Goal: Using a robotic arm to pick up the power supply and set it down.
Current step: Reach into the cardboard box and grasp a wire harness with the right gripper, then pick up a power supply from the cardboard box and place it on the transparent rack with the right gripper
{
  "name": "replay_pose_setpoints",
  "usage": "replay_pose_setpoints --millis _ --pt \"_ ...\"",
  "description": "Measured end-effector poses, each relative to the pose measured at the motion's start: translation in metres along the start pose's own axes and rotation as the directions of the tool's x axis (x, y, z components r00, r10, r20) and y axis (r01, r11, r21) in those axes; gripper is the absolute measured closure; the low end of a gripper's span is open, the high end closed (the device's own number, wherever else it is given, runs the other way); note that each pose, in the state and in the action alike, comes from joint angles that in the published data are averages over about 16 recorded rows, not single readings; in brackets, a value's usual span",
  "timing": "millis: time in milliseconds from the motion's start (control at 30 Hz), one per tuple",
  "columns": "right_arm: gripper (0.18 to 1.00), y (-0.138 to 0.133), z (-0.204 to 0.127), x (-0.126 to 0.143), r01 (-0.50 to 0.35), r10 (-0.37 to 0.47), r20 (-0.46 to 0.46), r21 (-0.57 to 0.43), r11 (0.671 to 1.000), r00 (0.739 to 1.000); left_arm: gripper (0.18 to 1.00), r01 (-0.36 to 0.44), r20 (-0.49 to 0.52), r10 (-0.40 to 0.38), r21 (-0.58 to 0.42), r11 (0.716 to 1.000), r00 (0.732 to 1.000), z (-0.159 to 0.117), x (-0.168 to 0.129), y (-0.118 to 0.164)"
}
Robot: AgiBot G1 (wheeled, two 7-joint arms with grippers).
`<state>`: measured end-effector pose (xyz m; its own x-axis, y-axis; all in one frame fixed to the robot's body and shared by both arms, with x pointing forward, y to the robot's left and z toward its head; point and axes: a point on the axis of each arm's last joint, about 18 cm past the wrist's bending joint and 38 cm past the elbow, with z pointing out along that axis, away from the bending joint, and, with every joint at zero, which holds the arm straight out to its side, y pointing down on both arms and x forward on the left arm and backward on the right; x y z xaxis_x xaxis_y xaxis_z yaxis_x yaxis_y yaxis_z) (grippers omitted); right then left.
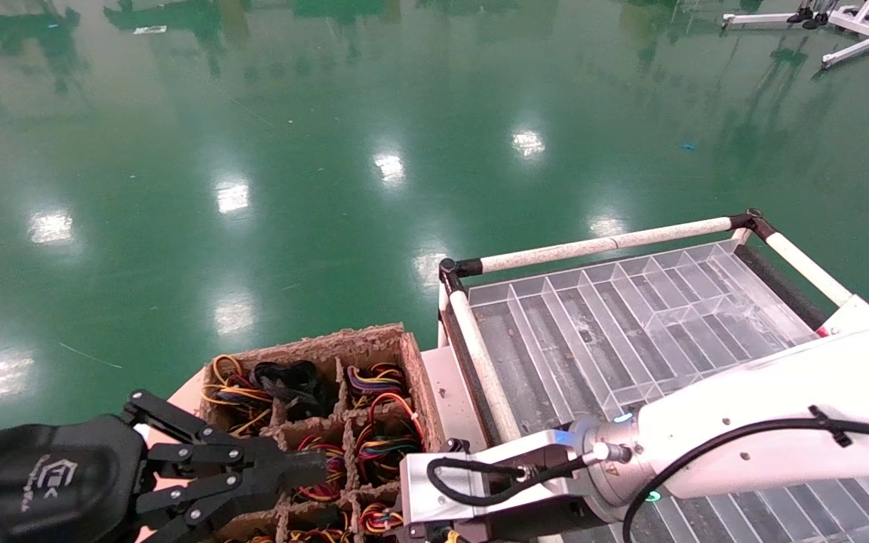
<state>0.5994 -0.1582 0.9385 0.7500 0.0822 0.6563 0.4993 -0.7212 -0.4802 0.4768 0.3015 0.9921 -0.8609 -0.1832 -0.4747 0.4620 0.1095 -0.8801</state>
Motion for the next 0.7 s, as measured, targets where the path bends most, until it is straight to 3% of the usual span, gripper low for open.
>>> replay_pose_setpoints --millis 333,700 --pt "0.942 -0.013 -0.028 0.009 -0.027 0.031 -0.049 0.076 0.997 0.998 0.960 0.000 0.000 0.000 0.000 1.000 1.000 0.000 0.000 0.000" --pt "0.951 -0.042 -0.101 0.046 0.010 0.045 -0.238 0.225 0.974 0.970 0.811 0.000 0.000 0.000 0.000 1.000 1.000 0.000 0.000 0.000"
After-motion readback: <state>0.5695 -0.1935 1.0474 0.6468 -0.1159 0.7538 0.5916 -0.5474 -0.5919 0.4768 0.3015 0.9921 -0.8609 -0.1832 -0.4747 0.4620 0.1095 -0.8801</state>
